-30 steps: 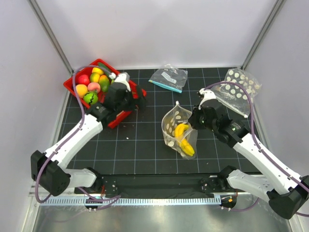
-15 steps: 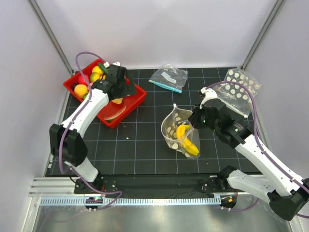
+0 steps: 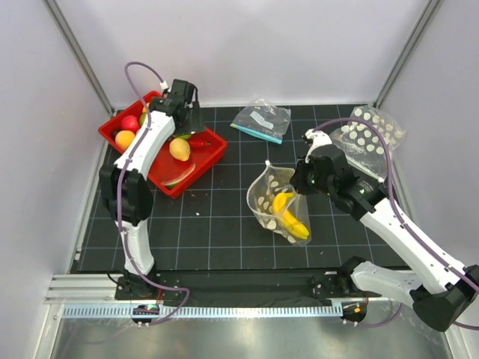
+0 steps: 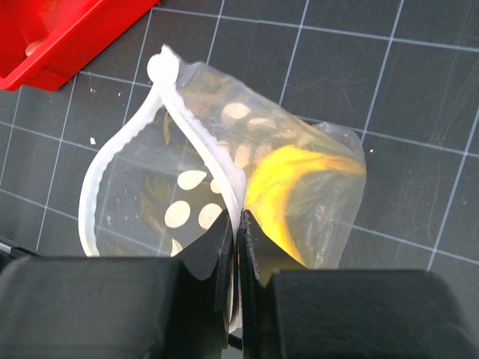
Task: Place the food in the zip-top bag and seal the zipper
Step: Pick up the fake fruit from the bin.
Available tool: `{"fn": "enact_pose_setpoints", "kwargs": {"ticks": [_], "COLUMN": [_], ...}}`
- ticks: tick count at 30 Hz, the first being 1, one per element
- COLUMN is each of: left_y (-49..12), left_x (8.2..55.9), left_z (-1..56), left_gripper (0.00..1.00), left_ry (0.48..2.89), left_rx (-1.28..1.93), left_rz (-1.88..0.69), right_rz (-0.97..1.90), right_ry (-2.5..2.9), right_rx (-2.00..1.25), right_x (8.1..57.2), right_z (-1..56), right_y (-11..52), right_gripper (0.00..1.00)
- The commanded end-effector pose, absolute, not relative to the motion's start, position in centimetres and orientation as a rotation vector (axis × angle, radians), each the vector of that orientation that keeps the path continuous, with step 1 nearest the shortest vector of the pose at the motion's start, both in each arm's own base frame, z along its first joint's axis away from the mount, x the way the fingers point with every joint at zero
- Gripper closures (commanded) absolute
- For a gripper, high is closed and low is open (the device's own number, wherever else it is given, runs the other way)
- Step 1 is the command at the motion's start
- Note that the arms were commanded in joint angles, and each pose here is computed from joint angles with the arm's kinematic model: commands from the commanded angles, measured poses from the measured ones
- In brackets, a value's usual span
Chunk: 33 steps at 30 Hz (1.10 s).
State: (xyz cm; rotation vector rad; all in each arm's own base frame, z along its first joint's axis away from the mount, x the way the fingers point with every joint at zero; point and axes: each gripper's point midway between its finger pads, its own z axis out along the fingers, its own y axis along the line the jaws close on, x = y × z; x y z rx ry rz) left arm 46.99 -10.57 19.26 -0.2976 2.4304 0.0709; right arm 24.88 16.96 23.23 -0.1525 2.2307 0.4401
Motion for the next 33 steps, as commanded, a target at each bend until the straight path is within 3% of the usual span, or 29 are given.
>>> {"fn": "enact_pose_setpoints", "kwargs": {"ticks": [1, 7, 12, 26, 33], "left_y": [-8.8, -7.1, -7.6, -7.3, -7.2], "left_x": [46.6, 46.8, 47.1, 49.7, 49.6], "left_z": [17.7, 15.7, 12.5, 6.7, 5.6], "left_gripper": [0.01, 0.02, 0.07, 0.10, 0.34], "left_ry": [2.493, 2.483, 2.548, 2.565, 2.597], "left_rx": [-0.297, -0.363, -0.435, -0.515, -0.590], "left_rz": [0.162, 0.228, 0.076, 0.025, -0.101], "right_rz": [0.408, 0.392, 0.491, 0.553, 0.548], "right_ry": [2.189, 2.180, 2.125, 2.122, 2.121], "right_rx": [-0.163, -0.129, -0.106, -0.098, -0.092], "right_x": [25.6, 25.6, 25.2, 25.0, 24.9], "right_z": [26.0, 26.5, 25.6, 24.8, 24.6], "right_y": [16.7, 16.1, 16.9, 17.8, 17.5], "right_gripper": [0.87, 0.87, 0.87, 0.91, 0.91]}}
